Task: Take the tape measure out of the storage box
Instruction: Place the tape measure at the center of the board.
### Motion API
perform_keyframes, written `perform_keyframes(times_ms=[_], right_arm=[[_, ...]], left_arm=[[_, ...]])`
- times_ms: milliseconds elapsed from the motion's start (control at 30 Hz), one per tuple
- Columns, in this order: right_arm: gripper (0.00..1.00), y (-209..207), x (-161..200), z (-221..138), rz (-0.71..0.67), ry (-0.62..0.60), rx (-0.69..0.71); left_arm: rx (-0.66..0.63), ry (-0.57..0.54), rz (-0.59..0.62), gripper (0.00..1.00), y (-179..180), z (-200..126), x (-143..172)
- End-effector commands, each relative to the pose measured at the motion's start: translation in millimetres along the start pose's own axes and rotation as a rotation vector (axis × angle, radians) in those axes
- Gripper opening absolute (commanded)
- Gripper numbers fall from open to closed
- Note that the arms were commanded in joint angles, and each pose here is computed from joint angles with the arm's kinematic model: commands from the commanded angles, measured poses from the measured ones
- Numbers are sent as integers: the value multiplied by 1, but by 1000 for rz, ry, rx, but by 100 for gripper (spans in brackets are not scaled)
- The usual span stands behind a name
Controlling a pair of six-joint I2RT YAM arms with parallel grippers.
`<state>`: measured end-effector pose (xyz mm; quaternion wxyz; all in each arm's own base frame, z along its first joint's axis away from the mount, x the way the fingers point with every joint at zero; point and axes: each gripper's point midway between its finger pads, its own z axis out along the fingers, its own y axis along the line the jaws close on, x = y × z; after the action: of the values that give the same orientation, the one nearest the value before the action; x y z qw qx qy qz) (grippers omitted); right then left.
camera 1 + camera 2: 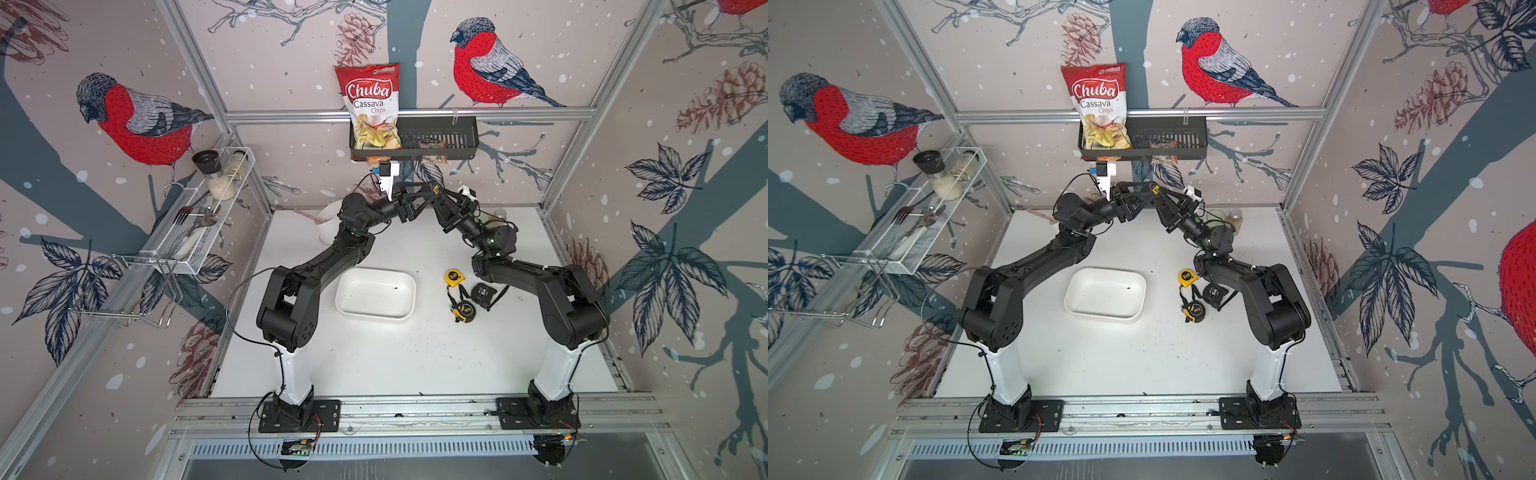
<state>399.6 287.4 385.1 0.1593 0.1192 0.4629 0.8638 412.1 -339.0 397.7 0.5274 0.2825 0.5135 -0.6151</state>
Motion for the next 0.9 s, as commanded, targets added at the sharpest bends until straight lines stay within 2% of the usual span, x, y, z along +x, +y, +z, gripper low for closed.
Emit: perform_keyframes(times_ms=[0, 400, 433, 533, 567, 600, 633, 733, 800, 867], right_arm=[[23, 49, 52, 1, 28, 223, -141], [37, 57, 57, 3, 4, 246, -162], [36, 57, 56, 3, 5, 244, -162], [15, 56, 56, 3, 8, 242, -156], [5, 56, 55, 2, 9, 238, -157], [0, 55, 55, 1, 10, 235, -156], [0, 54, 53, -1, 10, 226, -152], [0, 56, 50, -4, -5, 211, -141], [0, 56, 48, -5, -24, 200, -120], [0, 56, 45, -6, -41, 188, -93]], left_arm=[[-3, 133, -179, 0, 10, -1, 41], [-7, 126, -187, 0, 13, -1, 42], [-7, 127, -189, 0, 13, -1, 42], [-6, 131, -195, 0, 14, 0, 42], [-10, 133, -197, 0, 14, 0, 41], [-16, 138, -198, 0, 16, 0, 42], [-28, 142, -199, 0, 18, 1, 42], [-52, 148, -207, 24, 23, 1, 40], [-70, 141, -200, 34, 25, 0, 38], [-97, 139, -188, 48, 26, -2, 35]])
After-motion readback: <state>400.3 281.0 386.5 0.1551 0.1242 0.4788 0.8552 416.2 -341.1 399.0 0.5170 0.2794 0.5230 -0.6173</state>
